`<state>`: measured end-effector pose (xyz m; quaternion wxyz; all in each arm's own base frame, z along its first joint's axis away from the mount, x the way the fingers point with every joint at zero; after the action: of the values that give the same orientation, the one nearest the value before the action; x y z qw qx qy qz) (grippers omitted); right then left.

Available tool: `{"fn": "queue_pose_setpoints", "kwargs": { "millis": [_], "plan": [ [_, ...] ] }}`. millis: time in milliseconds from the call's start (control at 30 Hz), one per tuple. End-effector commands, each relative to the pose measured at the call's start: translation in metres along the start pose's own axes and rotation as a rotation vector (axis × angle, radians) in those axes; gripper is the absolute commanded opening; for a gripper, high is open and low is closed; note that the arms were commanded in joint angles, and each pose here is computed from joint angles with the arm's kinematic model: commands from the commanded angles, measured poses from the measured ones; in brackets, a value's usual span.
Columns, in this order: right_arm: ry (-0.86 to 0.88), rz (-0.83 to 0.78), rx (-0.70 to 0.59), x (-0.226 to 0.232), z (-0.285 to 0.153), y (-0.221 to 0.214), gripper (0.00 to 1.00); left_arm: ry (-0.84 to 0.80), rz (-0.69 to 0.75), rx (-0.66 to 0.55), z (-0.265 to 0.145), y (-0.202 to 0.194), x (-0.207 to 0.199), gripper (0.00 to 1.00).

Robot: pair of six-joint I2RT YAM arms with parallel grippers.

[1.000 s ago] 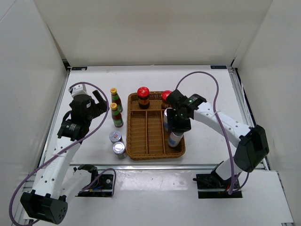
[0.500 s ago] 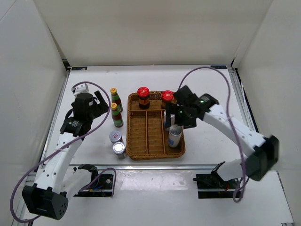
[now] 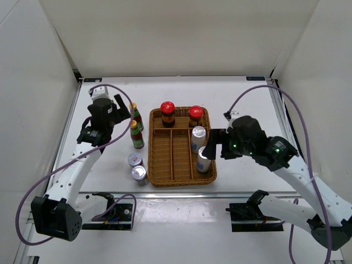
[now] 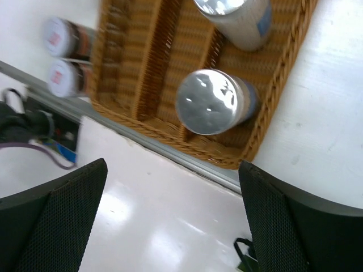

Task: Organize the condiment bottles

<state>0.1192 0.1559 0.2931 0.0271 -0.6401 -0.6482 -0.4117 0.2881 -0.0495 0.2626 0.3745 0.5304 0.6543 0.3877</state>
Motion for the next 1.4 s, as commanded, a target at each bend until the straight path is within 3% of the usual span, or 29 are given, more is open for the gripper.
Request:
{"fn": "queue_pose_setpoints", "kwargs": {
  "millis": [0,200,633,933,1100,1367],
  "plan": [
    [-0.004,-0.048,0.015,-0.005,0.014,-0.003,1.00,-0.096,0.068,-0.198,0.014,0.031,-0.015,0.93],
    [-0.032,-0.083,0.062,-0.011,0.028,-0.007,1.00,-0.230,0.209,-0.134,0.045,0.022,-0.048,0.93],
    [-0.023,-0.123,0.040,-0.023,0.030,-0.015,1.00,-0.120,0.250,-0.074,0.077,0.008,-0.057,0.93],
    [-0.037,-0.123,0.039,-0.024,0.032,-0.015,1.00,-0.090,0.278,-0.027,0.093,-0.008,-0.056,0.71],
    [-0.029,-0.132,0.044,-0.025,0.031,-0.017,1.00,-0.082,0.275,-0.065,0.094,0.001,-0.057,0.60],
    [0.025,-0.144,0.038,-0.024,0.028,-0.021,1.00,-0.067,0.318,-0.067,0.099,0.003,-0.056,0.22]
  ]
}}
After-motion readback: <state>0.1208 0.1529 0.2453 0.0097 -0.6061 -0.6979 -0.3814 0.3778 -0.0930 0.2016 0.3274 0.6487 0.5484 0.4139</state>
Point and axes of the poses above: each gripper's point midway between its finger pads, its own z axis out along the fingers, its own x axis along the line the jaws close on, y = z × x, the point moved 7 cm from there along -z, back along the fingers, and after that the axes turned 11 degrees about z, right-handed, at the moved point
